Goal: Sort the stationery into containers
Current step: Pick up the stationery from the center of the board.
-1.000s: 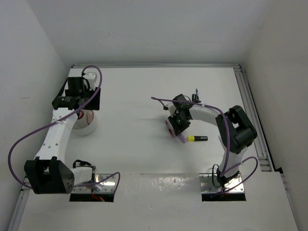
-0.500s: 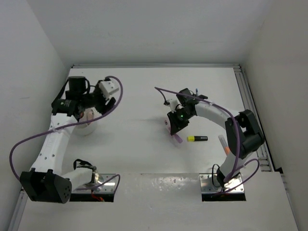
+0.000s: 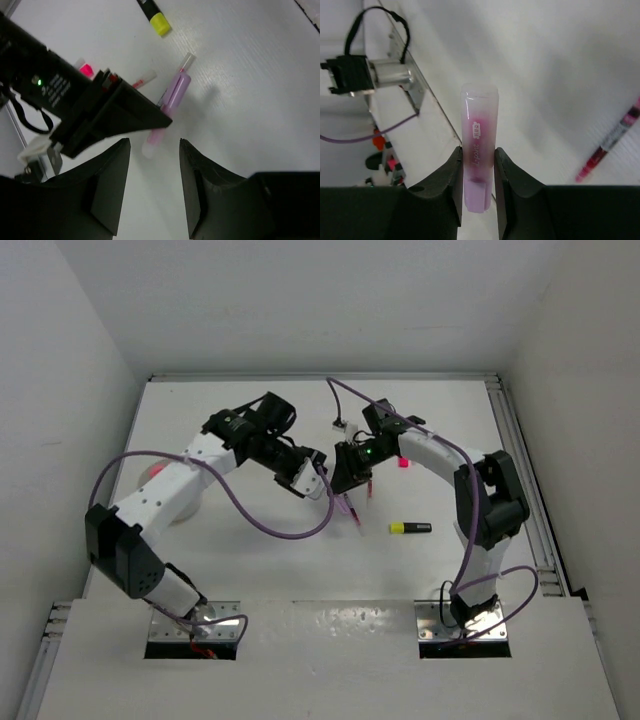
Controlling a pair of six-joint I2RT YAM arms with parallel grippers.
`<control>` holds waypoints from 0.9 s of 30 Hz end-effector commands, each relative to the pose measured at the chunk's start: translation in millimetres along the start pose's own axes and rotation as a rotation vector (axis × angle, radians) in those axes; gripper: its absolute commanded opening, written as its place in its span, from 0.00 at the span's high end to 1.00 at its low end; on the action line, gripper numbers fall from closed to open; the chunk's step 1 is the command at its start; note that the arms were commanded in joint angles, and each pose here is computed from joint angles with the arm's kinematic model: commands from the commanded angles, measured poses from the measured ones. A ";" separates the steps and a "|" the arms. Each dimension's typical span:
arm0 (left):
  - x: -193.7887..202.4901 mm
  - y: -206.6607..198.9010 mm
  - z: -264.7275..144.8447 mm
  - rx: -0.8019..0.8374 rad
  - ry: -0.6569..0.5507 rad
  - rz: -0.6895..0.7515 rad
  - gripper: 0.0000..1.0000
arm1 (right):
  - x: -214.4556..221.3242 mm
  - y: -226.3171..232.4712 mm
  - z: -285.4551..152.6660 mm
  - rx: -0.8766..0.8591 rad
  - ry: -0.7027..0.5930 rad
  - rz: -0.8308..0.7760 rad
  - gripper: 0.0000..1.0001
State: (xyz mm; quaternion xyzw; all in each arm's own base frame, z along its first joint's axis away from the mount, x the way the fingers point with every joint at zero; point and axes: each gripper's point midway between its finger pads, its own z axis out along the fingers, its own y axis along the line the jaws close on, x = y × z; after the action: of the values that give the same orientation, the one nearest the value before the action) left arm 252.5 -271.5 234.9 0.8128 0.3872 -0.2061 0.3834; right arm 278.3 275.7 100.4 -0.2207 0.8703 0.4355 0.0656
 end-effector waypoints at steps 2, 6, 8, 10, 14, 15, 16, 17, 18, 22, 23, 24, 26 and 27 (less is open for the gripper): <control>-19.6 4.5 5.5 0.107 -0.073 0.194 0.50 | -40.5 26.6 -4.0 -0.143 -0.071 0.020 1.00; -16.1 -5.1 20.7 0.186 -0.088 0.199 0.50 | -58.3 33.5 -0.1 -0.213 -0.095 0.081 1.00; -13.7 -10.0 26.9 0.211 -0.087 0.193 0.50 | -63.9 38.1 1.7 -0.224 -0.105 0.079 1.00; -9.2 -13.1 31.1 0.231 -0.076 0.201 0.50 | -65.3 41.5 1.8 -0.235 -0.105 0.084 1.00; 1.5 -13.8 36.2 0.270 -0.026 0.225 0.50 | -66.4 45.4 4.0 -0.265 -0.103 0.120 1.00; 2.6 -15.9 36.9 0.284 -0.022 0.230 0.49 | -65.5 46.7 4.5 -0.273 -0.098 0.126 1.00; 5.4 -16.9 39.1 0.294 -0.013 0.229 0.47 | -67.6 47.3 4.6 -0.276 -0.103 0.132 1.00; 5.7 -16.4 38.8 0.294 -0.010 0.231 0.47 | -68.2 48.4 4.2 -0.282 -0.103 0.134 1.00; 6.8 -14.4 40.5 0.287 -0.008 0.228 0.45 | -68.6 49.7 4.4 -0.286 -0.103 0.132 1.00; 9.5 -11.4 45.6 0.271 0.007 0.230 0.38 | -69.2 58.4 5.0 -0.309 -0.098 0.144 1.00; 12.2 -10.6 48.4 0.264 0.013 0.234 0.39 | -68.7 58.6 5.7 -0.310 -0.097 0.147 1.00; 12.7 -10.9 48.7 0.263 0.020 0.234 0.39 | -68.2 61.6 6.0 -0.315 -0.094 0.145 1.00; 15.5 -12.1 51.1 0.264 0.025 0.236 0.41 | -67.4 63.0 5.6 -0.316 -0.094 0.145 1.00; 15.5 -12.1 51.5 0.263 0.026 0.239 0.44 | -66.2 63.2 6.2 -0.317 -0.091 0.148 1.00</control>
State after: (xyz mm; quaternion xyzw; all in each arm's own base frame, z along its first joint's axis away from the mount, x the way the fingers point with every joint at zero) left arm 255.2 -293.9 182.9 0.8961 0.2813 -0.2005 0.2786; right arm 309.3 327.9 144.3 -0.1283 0.8180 0.5600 0.0287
